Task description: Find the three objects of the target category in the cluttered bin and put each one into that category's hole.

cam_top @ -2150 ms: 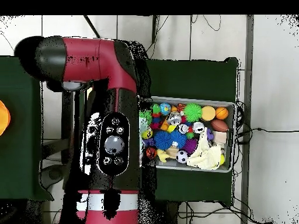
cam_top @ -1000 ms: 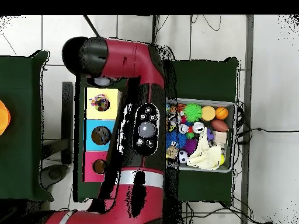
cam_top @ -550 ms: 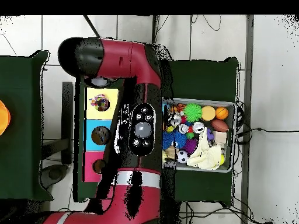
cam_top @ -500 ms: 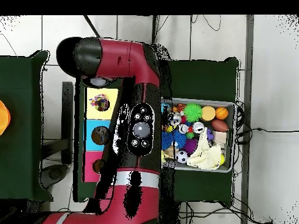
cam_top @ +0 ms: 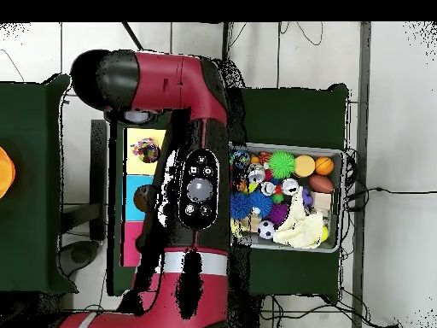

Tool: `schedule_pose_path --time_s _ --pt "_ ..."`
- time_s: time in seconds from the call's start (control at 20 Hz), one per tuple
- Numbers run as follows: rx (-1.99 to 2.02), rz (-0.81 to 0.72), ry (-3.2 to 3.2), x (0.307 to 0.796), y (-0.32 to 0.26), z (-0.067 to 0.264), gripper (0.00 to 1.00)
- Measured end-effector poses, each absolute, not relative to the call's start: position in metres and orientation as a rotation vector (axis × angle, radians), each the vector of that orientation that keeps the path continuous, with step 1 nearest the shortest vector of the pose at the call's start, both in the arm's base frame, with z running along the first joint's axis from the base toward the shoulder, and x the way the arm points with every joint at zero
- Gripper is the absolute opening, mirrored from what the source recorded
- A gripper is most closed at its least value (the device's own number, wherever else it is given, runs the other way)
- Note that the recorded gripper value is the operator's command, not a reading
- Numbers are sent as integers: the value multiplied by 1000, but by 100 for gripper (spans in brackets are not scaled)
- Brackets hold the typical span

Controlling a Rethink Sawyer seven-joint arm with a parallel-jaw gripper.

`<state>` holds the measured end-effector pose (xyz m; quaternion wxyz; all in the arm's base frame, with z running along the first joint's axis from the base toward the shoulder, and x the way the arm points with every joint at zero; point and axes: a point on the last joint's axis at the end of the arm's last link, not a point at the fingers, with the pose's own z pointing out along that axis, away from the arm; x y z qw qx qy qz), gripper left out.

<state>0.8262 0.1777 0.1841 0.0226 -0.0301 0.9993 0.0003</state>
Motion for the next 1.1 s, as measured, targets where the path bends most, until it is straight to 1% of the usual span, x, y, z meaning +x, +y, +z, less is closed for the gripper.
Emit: schedule_pose_path --time_s 0.4,0.75,1.1 --pt "-109 -2 3065 837 182 186 0" --pt "-121 -1 3067 841 185 171 0" --pt "-125 -4 3090 840 184 147 0"
